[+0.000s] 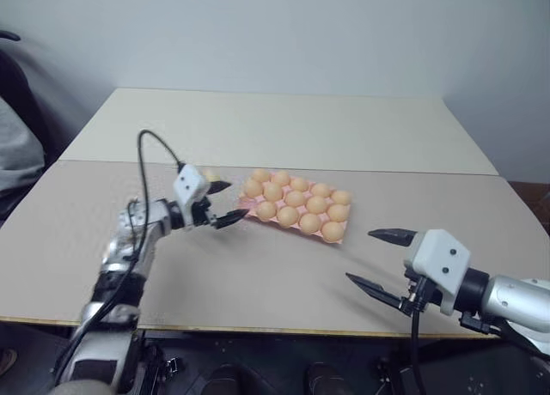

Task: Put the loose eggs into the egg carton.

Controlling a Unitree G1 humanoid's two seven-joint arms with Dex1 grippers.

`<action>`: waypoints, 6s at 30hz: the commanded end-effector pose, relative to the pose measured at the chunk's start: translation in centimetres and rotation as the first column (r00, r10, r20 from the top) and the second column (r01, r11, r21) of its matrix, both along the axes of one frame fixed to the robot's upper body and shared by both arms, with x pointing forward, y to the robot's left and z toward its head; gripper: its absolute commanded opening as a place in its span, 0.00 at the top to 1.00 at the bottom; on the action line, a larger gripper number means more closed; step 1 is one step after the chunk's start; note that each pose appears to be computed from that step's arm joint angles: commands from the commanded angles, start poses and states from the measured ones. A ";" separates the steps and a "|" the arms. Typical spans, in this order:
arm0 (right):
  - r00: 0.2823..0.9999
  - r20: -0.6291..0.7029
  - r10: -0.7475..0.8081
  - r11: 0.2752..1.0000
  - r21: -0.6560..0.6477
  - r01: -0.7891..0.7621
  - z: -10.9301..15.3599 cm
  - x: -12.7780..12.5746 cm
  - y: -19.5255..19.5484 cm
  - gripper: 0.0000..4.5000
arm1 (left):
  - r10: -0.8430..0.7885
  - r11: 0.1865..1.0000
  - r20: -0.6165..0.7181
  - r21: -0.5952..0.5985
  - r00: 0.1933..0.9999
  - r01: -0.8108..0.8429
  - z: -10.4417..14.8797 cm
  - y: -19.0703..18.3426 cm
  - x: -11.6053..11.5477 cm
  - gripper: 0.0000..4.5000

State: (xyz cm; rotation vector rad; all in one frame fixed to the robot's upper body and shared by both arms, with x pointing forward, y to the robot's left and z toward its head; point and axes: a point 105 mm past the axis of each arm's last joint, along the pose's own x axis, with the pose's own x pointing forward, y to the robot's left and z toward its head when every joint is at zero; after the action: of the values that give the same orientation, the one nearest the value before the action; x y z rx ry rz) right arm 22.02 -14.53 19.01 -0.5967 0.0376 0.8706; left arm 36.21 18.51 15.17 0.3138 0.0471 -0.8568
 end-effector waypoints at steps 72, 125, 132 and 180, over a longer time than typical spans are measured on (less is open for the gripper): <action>0.999 0.037 0.031 0.999 -0.037 -0.030 0.8 0.2 -0.2 0.00 | 0.593 0.798 -0.032 -0.109 0.805 -0.593 0.7 -0.9 11.4 0.00; 0.999 0.043 -0.001 1.000 -0.015 0.002 0.1 0.6 -0.2 0.00 | -0.112 0.987 0.148 -0.100 0.983 0.128 2.2 -5.7 4.0 0.53; 0.998 0.055 -0.011 1.000 -0.014 0.012 0.2 0.7 -0.2 0.00 | -0.172 0.983 0.090 -0.047 0.981 0.177 0.7 -6.4 3.6 0.53; 0.996 -0.019 0.084 0.995 -0.059 -0.085 0.0 1.0 -1.6 0.00 | -0.102 0.992 -0.029 0.076 0.994 0.104 5.8 4.4 -12.0 0.08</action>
State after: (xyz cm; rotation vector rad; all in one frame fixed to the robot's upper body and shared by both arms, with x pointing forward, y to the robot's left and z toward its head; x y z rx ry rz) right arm 23.11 -15.97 17.93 -0.6163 0.0967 0.9591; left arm 24.58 23.08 19.68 0.3552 0.1358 -0.9785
